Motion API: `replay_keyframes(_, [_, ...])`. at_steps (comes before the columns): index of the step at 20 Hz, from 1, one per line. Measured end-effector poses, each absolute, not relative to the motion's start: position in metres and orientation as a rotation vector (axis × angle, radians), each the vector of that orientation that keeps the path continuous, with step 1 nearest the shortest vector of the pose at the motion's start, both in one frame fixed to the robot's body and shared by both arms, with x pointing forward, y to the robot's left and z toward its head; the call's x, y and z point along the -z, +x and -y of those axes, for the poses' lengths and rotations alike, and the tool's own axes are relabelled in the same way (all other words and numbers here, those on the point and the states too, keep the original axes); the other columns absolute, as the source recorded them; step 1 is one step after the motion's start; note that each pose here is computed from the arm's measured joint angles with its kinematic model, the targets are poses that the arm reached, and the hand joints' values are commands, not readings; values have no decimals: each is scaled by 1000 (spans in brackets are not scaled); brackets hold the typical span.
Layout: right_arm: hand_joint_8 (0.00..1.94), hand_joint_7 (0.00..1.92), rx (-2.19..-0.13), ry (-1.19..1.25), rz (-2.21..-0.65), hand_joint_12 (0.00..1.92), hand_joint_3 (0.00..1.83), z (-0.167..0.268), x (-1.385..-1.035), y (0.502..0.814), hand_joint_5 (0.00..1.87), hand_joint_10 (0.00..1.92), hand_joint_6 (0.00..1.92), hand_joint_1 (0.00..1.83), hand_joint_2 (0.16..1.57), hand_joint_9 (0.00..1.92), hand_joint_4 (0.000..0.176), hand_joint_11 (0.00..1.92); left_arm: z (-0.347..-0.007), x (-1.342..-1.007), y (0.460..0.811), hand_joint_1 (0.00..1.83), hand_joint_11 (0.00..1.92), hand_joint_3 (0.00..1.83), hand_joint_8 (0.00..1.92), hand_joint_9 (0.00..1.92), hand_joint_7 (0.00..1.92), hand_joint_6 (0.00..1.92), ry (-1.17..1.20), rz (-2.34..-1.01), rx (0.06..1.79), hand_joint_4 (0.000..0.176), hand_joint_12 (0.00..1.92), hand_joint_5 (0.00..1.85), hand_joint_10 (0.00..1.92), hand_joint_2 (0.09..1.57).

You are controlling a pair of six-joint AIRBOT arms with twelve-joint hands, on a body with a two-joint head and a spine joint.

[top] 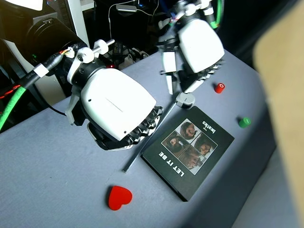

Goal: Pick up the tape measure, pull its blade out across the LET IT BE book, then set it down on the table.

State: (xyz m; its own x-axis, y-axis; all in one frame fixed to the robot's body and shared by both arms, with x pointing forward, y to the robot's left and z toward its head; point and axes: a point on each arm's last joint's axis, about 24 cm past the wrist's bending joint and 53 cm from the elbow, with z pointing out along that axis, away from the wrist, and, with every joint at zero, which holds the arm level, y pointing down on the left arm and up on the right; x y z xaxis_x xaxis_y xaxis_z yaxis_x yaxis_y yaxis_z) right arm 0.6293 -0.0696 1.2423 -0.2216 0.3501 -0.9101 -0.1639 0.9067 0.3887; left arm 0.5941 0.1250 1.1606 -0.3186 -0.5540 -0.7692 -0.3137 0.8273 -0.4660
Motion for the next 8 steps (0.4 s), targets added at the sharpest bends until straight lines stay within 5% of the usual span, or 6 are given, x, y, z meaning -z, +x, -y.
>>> replay_keyframes(1, [1941,1599,-478,140,-1733,1921,10,69,-1242,629,1376,1921,1921,968,1320,1839,176,1921,-124,-1157,589,858,1405,0,1921,1319,1275,1921,-667,-1930,282,0,1921,1203,1921,1088])
replay_keyframes(6, [1941,1677,-481,131,-1734,1921,0,67,-1242,629,1444,1921,1921,1064,1309,1919,176,1921,-122,-1149,582,758,1504,0,1921,1441,1365,1921,-700,-1930,301,0,1921,1320,1921,1010])
replay_keyframes(7, [1941,1679,-481,130,-1735,1921,0,67,-1242,629,1436,1921,1921,1114,1281,1921,176,1921,-123,-1151,583,667,1413,20,1921,1350,1272,1921,-705,-1921,306,0,1921,1203,1921,1079])
replay_keyframes(8, [1941,1681,-481,129,-1735,1921,0,67,-1242,629,1418,1921,1921,1157,1250,1921,176,1921,-125,-1152,584,581,1116,23,1834,1084,1052,1406,-714,-1914,310,0,1921,959,1920,1169])
